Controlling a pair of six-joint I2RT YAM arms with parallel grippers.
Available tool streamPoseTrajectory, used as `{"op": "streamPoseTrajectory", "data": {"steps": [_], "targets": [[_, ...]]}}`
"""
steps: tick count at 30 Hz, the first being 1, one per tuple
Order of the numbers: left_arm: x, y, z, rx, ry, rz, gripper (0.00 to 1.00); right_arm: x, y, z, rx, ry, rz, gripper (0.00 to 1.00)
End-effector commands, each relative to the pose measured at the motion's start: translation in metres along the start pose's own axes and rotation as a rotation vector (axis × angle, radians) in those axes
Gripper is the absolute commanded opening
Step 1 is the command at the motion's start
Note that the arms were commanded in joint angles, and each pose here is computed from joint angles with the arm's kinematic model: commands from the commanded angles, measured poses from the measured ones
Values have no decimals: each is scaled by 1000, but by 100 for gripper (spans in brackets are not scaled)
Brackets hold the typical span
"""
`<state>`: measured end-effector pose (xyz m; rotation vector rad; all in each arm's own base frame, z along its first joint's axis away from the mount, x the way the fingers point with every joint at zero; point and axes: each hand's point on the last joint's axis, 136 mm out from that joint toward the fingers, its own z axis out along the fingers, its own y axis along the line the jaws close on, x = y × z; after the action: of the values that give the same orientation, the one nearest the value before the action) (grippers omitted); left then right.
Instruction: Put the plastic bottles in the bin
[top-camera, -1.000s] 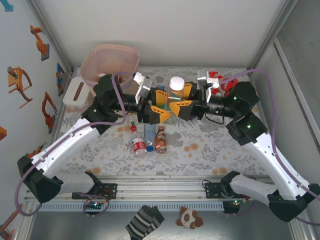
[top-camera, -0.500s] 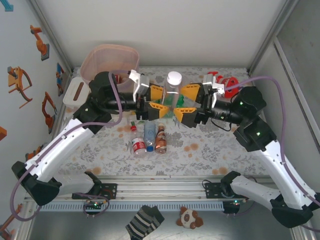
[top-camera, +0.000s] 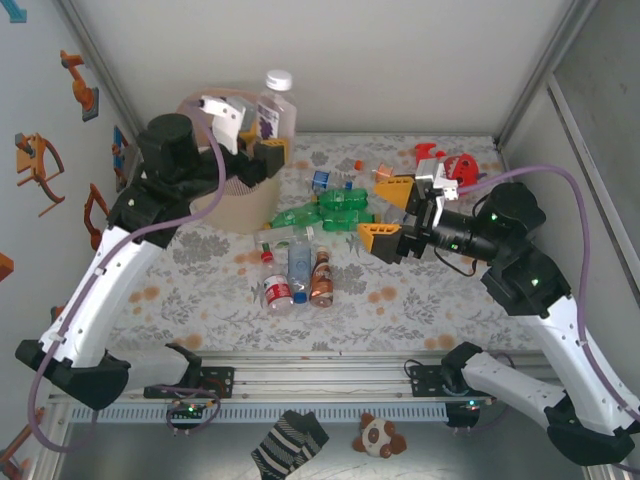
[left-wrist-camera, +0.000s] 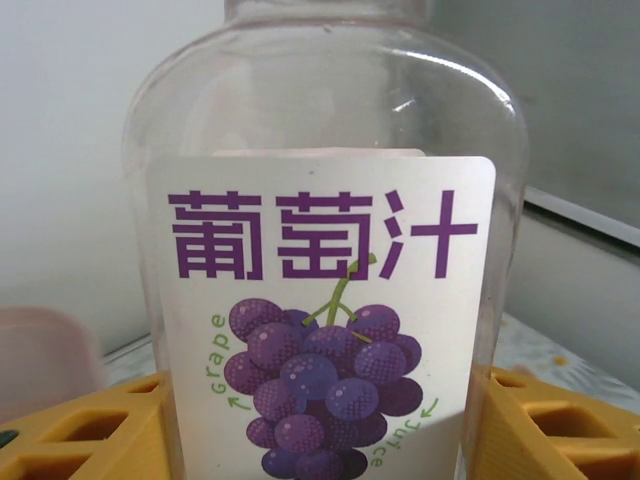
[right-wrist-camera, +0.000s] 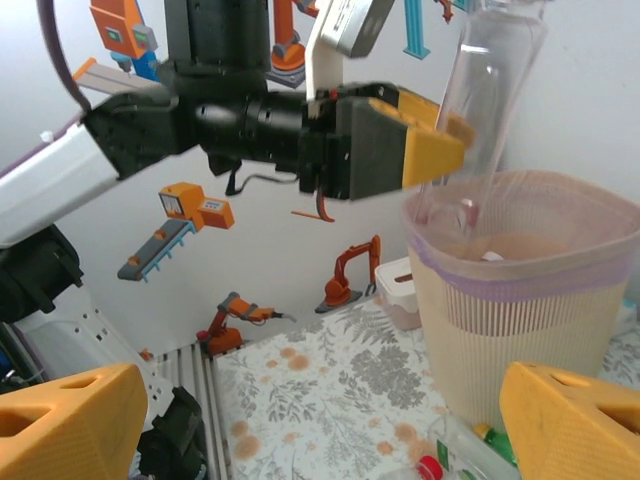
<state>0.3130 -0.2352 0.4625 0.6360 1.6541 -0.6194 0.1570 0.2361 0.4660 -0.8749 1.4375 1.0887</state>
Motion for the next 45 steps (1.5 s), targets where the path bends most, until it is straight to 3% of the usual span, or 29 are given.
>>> {"op": "streamPoseTrajectory", "data": {"steps": [1, 10, 19, 29, 45], "targets": [[5, 44, -1, -160, 69, 5, 49, -5, -5, -7, 68, 10, -28, 90], [35, 123, 15, -382, 292, 20, 48, 33, -35, -10, 217, 154, -13, 90], [80, 168, 43, -390, 515, -49, 47, 57, -48, -12, 278, 233, -10, 90], [146, 183, 71, -336, 794, -148, 47, 66, -51, -17, 303, 264, -10, 90], [246, 194, 99, -311, 1026, -276, 47, 75, -53, -18, 309, 289, -6, 89]]}}
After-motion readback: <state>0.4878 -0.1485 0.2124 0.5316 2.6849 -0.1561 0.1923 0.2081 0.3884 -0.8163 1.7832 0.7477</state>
